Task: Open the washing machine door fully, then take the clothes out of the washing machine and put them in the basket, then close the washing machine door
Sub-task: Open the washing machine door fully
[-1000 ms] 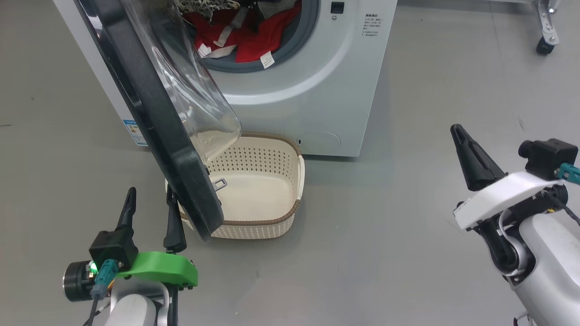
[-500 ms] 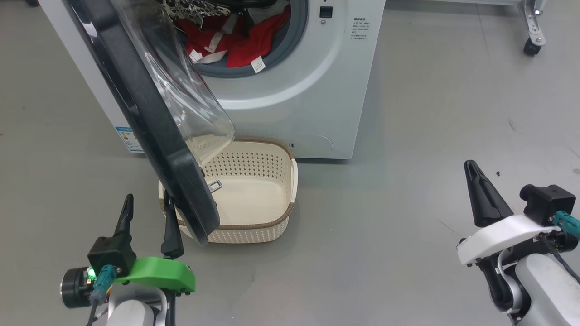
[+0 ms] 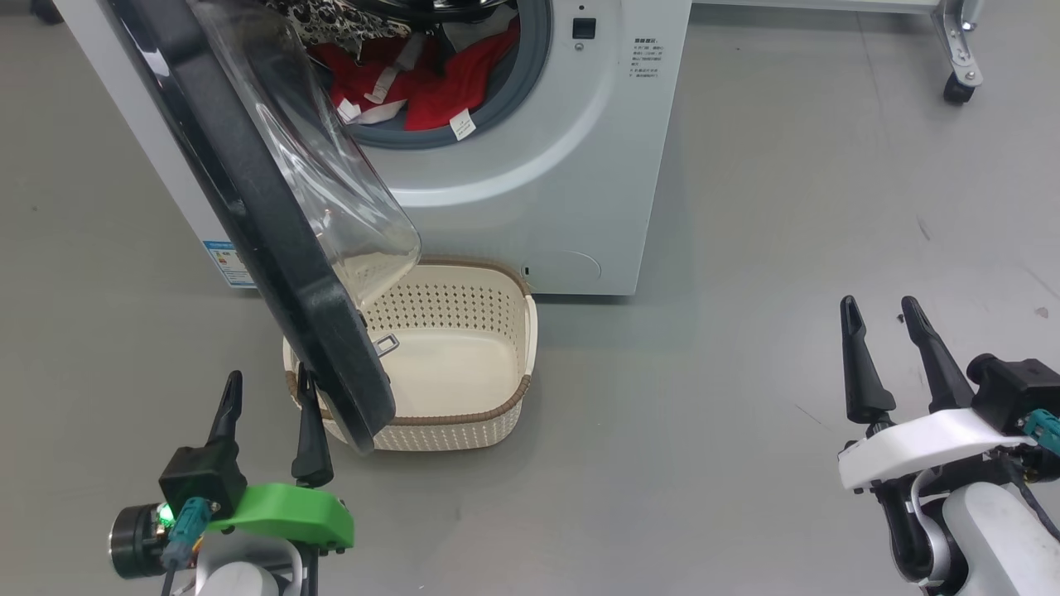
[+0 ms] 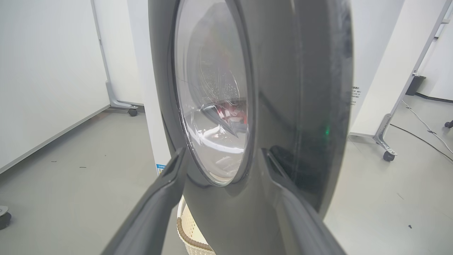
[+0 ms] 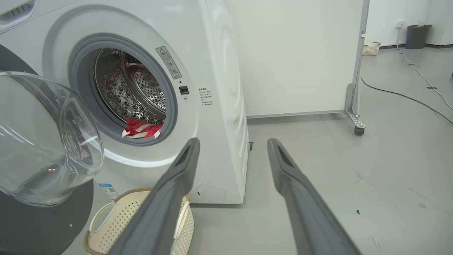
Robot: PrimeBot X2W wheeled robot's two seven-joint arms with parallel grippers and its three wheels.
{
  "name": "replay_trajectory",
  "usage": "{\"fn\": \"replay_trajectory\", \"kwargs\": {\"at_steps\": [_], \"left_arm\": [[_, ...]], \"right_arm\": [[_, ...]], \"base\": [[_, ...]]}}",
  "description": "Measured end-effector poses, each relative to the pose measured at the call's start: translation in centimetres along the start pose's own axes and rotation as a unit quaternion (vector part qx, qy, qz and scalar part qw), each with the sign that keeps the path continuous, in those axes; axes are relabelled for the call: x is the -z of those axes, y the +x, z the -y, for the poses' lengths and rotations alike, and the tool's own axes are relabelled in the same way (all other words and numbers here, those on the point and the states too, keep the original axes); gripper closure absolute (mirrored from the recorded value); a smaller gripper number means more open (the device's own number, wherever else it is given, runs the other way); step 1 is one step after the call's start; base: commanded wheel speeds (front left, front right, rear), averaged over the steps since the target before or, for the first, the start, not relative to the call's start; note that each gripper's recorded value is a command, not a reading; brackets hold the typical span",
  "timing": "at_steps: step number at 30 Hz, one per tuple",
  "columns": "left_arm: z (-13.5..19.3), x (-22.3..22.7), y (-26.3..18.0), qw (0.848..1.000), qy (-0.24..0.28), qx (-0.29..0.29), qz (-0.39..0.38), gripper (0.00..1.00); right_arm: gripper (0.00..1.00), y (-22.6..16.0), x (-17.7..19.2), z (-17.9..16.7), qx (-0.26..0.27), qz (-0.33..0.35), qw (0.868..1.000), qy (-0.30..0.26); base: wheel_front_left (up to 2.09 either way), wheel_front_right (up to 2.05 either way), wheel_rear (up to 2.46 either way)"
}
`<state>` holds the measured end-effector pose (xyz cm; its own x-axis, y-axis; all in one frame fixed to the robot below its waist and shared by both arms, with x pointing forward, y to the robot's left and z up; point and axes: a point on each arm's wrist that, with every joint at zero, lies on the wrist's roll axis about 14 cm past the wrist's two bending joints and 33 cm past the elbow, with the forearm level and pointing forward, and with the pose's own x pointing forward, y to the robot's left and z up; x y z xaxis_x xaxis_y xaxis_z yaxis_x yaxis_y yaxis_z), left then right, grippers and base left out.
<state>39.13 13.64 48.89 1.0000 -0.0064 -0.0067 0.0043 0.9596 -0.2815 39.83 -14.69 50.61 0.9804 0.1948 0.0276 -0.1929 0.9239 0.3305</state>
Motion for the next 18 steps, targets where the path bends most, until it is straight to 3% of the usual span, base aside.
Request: {"fn": "replay_trajectory", "kwargs": {"at_steps": [18], "left_arm": [[0.0,0.1,-0.4,1.000,-0.001,0.002,-0.002,0.00]], "right_arm": [[0.00,-1.4,0.6,-0.7,-0.003,0.003,1.000,-0.004]], "base": [[0.00,0.00,0.00]]}}
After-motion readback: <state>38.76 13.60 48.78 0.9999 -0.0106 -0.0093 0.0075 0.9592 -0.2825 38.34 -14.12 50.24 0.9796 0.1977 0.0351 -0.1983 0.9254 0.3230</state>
